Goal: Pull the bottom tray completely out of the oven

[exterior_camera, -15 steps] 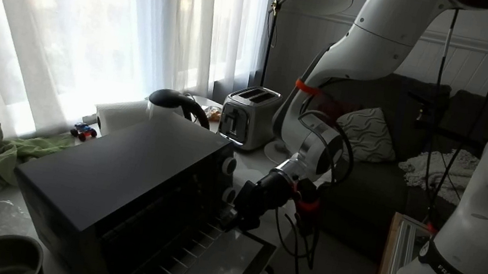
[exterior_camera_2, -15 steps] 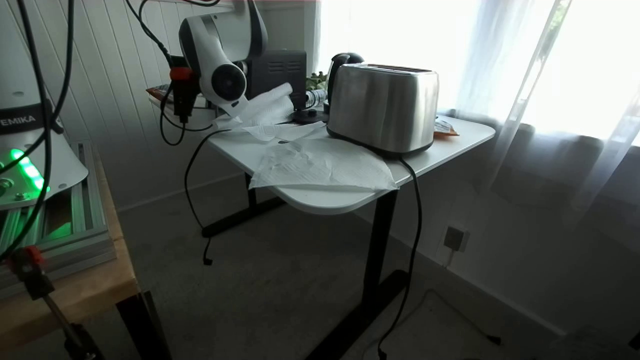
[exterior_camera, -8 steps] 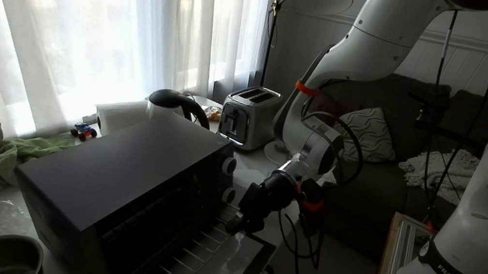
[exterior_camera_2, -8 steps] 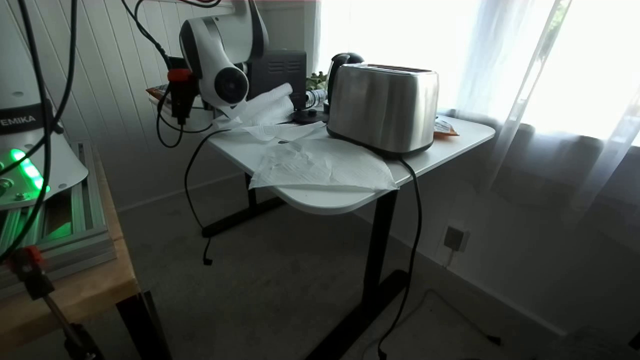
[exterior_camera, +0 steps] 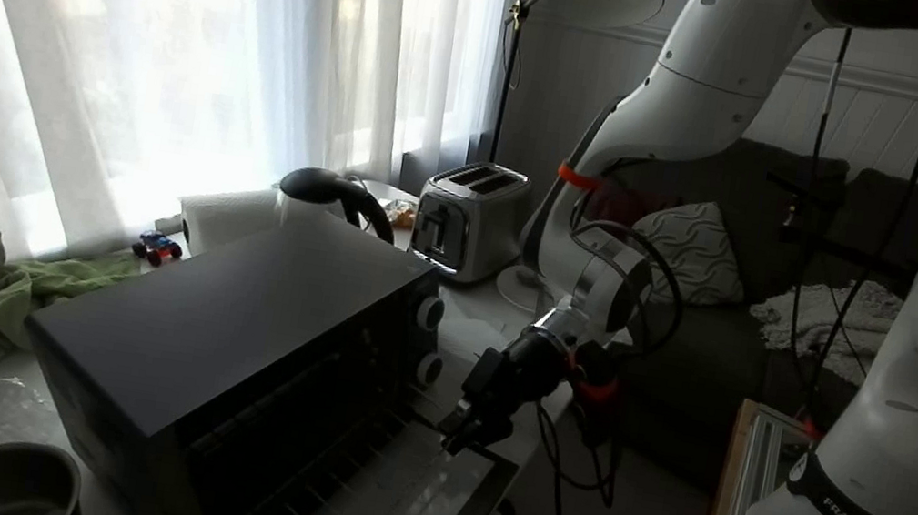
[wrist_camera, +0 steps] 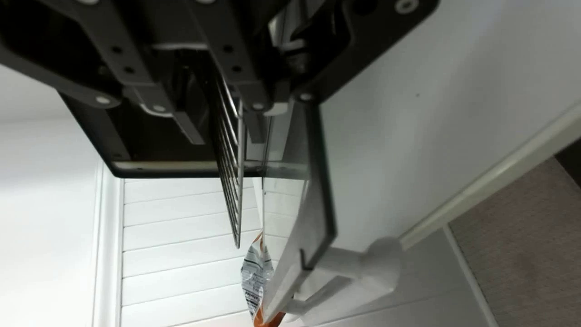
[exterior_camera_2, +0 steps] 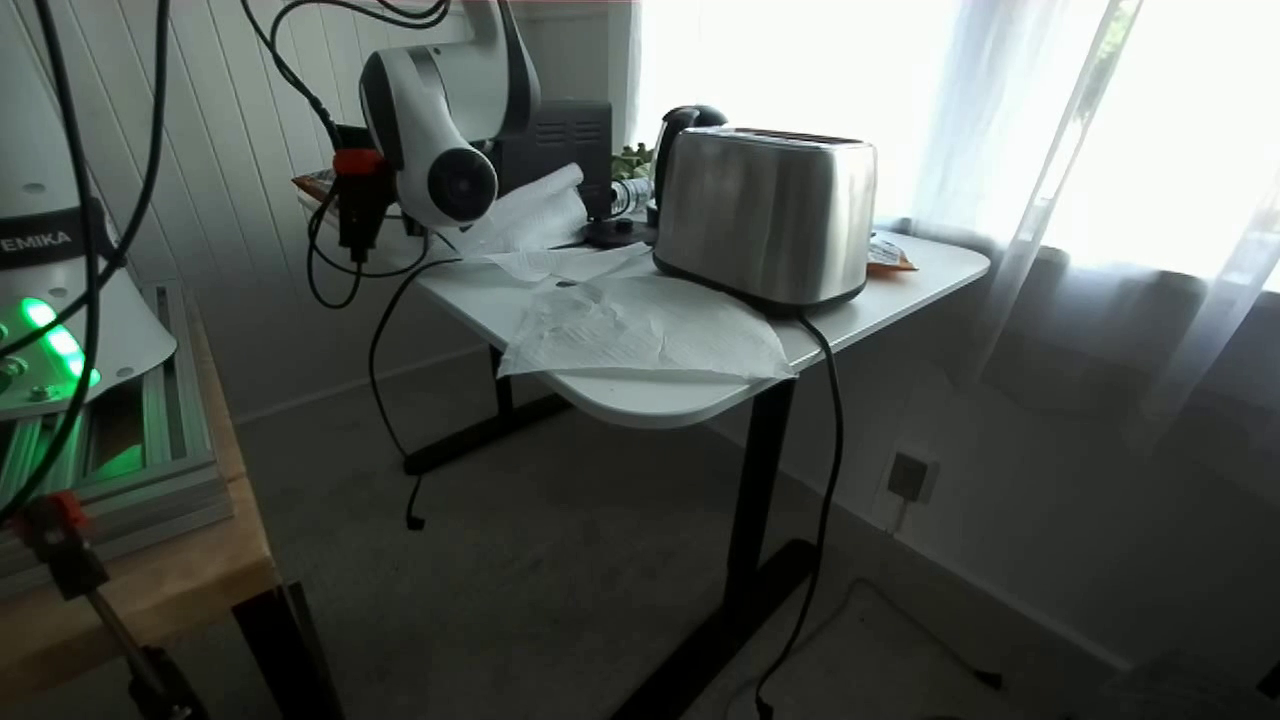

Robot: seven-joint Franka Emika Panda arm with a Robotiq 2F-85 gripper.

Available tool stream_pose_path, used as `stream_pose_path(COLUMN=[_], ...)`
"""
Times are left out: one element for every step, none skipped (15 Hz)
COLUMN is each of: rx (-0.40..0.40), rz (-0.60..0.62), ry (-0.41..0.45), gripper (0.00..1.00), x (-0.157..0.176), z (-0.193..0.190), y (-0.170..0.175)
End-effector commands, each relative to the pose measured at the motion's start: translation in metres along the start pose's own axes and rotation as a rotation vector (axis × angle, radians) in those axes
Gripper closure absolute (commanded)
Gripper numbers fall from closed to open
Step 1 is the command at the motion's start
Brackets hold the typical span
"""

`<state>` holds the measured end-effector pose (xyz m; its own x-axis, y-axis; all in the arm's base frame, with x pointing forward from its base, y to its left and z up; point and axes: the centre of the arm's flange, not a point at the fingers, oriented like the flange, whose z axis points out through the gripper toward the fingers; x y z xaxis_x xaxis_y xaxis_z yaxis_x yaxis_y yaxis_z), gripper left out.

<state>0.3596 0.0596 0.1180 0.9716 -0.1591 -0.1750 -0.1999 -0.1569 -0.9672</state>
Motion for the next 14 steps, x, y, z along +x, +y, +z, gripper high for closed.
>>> stream_pose_path(rx=[-0.006,-0.004,0.009,0.022,0.03,0.036,0.049,0.061,0.054,0.032,0.032,0.025,0.023,0.035], rz=[0.034,0.034,0.031,0.03,0.025,0.017,0.003,-0.004,-0.007,-0.014,-0.028,-0.035,-0.045,-0.057], ry=[0.008,0.009,0.005,0.002,-0.002,-0.004,-0.014,-0.034,-0.044,-0.044,-0.048,-0.055,-0.057,-0.062], gripper=[0.4,0.34,0.27,0.2,0.14,0.06,0.02,0.0,0.0,0.0,0.0,0.0,0.0,0.0], x=[-0.002,-0.001,0.0,0.0,0.001,0.002,0.004,0.004,0.003,0.002,0.001,0.0,0.0,0.001], z=[-0.025,-0.029,-0.029,-0.029,-0.029,-0.028,-0.027,-0.027,-0.029,-0.036,-0.041,-0.045,-0.049,-0.052], y=[0.017,0.017,0.015,0.014,0.012,0.01,0.007,0.004,0.001,-0.002,-0.005,-0.008,-0.011,-0.014])
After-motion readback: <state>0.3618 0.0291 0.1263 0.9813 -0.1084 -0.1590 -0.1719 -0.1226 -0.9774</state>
